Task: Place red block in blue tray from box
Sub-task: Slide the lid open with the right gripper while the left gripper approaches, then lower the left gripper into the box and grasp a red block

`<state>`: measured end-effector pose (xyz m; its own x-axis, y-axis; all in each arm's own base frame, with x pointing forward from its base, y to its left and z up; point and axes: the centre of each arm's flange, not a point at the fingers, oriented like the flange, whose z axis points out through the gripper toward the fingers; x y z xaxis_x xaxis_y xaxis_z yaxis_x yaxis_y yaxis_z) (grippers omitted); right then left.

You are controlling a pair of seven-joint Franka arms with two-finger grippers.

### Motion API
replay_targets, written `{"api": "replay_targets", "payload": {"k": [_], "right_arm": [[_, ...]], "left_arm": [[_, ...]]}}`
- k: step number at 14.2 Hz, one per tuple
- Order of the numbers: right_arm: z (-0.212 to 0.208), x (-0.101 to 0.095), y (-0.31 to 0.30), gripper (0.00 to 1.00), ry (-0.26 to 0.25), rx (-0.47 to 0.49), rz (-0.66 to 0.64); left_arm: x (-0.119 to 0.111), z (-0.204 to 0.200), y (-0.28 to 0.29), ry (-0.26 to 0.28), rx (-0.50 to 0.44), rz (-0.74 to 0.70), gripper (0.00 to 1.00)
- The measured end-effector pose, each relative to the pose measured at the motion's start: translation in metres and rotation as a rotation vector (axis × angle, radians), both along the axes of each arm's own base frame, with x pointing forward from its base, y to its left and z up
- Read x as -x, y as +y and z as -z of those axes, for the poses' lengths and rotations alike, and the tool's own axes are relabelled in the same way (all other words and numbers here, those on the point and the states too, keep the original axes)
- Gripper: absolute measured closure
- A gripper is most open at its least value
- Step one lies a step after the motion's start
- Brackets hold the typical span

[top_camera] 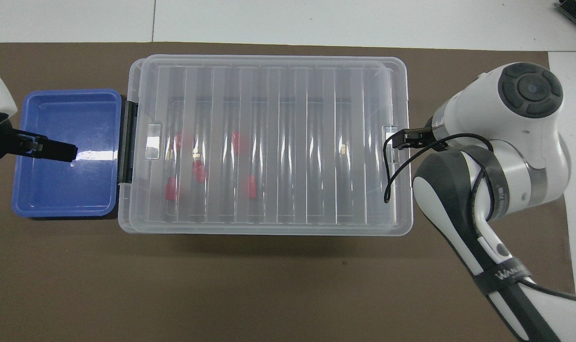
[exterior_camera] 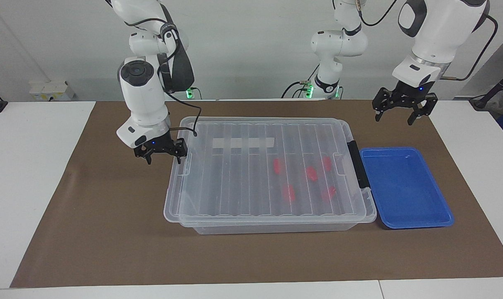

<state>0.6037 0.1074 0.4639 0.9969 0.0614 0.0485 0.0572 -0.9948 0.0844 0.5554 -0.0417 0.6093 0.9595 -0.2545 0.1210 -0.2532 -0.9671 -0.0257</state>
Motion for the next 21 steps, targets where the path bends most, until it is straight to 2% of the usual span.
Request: {"api": "replay_targets", "payload": {"k": [6, 8, 10, 13, 18, 21], "right_arm": [[0.001, -0.007, -0.067, 0.01, 0.029, 0.015, -0.163], [0.001, -0.008, -0.085, 0.01, 0.037, 0.019, -0.222], [0.001, -0.009, -0.102, 0.01, 0.045, 0.022, -0.28], [0.001, -0.008, -0.127, 0.01, 0.055, 0.026, -0.354], [0.001, -0.007, -0.159, 0.01, 0.067, 0.03, -0.442], [0.001, -0.005, -0.171, 0.01, 0.071, 0.032, -0.471]], "left_arm": [[-0.001, 0.006, 0.085, 0.009, 0.005, -0.147, 0.0], [-0.001, 0.006, 0.08, 0.013, 0.01, -0.167, 0.0], [-0.003, 0.006, 0.051, 0.007, 0.027, -0.253, 0.0], [-0.008, 0.018, -0.033, -0.008, 0.053, -0.324, 0.0], [-0.038, 0.085, -0.107, -0.006, 0.086, -0.462, 0.0], [-0.043, 0.12, -0.135, 0.019, 0.089, -0.582, 0.0]]}}
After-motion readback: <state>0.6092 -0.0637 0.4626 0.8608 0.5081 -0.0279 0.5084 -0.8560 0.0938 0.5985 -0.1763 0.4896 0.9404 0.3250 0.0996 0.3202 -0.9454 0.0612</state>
